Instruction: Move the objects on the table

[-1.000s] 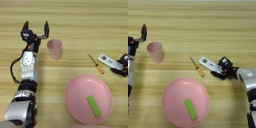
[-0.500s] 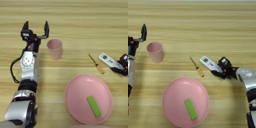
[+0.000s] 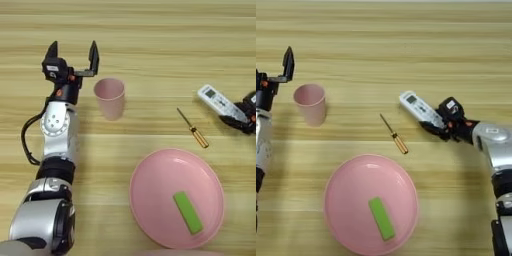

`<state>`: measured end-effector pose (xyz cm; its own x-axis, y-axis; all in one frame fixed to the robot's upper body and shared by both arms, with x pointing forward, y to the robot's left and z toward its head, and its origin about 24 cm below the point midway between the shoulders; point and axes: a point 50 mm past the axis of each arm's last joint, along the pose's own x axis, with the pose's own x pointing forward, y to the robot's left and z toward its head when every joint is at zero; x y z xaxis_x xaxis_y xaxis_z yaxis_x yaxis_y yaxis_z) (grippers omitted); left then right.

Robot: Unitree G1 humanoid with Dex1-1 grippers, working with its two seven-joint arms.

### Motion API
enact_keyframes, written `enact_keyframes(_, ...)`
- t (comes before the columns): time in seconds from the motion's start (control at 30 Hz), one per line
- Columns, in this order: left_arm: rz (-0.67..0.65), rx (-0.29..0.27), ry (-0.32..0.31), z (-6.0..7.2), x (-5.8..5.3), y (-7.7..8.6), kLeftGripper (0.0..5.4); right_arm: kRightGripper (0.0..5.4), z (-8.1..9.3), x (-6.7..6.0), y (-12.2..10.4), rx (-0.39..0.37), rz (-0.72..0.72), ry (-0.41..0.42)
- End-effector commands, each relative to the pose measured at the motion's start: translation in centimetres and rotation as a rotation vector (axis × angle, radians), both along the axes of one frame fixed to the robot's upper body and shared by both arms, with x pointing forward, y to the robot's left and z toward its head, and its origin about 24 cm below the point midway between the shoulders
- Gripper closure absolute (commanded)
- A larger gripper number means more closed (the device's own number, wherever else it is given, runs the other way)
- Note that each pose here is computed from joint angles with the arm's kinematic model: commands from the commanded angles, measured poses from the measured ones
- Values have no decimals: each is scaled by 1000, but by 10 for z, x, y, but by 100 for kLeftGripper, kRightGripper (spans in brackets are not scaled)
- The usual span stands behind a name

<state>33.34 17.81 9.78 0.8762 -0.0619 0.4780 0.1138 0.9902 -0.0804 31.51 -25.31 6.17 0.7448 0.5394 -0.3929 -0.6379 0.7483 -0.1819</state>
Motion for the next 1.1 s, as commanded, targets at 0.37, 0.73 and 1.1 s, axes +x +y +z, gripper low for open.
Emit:
enact_keyframes(0.37,-25,74,105,-10,6,-7,0,249,89,-47,52,91,410,-264)
enact_keyframes(0.73,-20,77,222,-24,8,-13,0,249,73,-64,63,-12,628,-106)
enact_keyframes(1.1,-24,74,254,-28,9,-13,0,249,16,-74,81,-167,819,171)
